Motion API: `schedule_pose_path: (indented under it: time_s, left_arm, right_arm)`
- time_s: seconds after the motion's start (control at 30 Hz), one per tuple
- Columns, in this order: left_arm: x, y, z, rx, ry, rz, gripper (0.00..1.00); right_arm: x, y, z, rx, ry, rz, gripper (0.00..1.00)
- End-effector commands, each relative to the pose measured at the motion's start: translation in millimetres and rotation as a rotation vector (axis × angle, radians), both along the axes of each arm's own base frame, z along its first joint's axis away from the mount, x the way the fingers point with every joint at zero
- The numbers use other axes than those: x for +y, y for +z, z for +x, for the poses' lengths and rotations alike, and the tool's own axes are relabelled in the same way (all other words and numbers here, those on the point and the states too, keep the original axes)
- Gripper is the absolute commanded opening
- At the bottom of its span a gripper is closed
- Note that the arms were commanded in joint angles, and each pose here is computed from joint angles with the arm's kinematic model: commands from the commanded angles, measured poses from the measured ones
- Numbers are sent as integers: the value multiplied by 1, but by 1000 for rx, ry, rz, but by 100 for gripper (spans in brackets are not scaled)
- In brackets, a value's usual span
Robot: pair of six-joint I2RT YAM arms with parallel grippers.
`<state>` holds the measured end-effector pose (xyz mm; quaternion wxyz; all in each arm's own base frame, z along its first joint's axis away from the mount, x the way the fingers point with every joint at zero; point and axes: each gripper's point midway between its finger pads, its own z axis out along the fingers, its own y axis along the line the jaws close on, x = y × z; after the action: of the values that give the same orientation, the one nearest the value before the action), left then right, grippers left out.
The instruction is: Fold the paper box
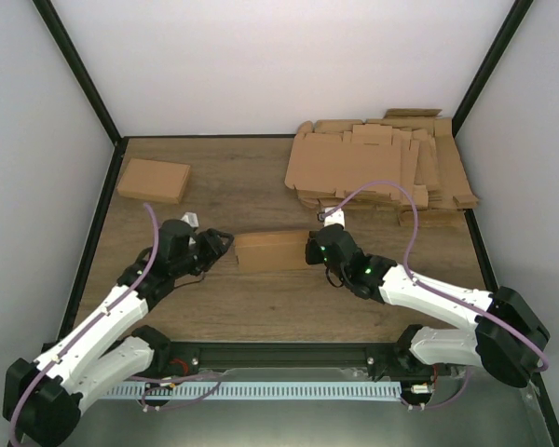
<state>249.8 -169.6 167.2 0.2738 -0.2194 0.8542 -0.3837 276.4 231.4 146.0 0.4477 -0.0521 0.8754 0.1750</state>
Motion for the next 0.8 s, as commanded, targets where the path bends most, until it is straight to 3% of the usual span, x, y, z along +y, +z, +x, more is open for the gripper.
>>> schedule_pose_path:
  time_s: [0.0, 0.13, 0.43, 0.57, 0.7, 0.77]
  left_arm:
    - [-7, 10, 4, -19, -6, -93, 53]
    - [-4, 5, 6, -10, 22, -151, 62]
    - [-8, -9, 12, 113, 78, -293, 61]
    - [-14, -10, 12, 145, 90, -381, 69]
    - [-14, -7, 13, 139, 112, -443, 70]
    - [-15, -9, 13, 148, 108, -444, 66]
  right_arm:
    - [-29, -85, -48, 285, 59, -219, 1]
    - [-28, -85, -48, 283, 62, -219, 1]
    - [-29, -85, -49, 286, 60, -219, 1]
    - [-29, -86, -49, 288, 60, -216, 1]
    - [-28, -85, -49, 287, 62, -214, 1]
    - [-28, -85, -49, 287, 62, -217, 1]
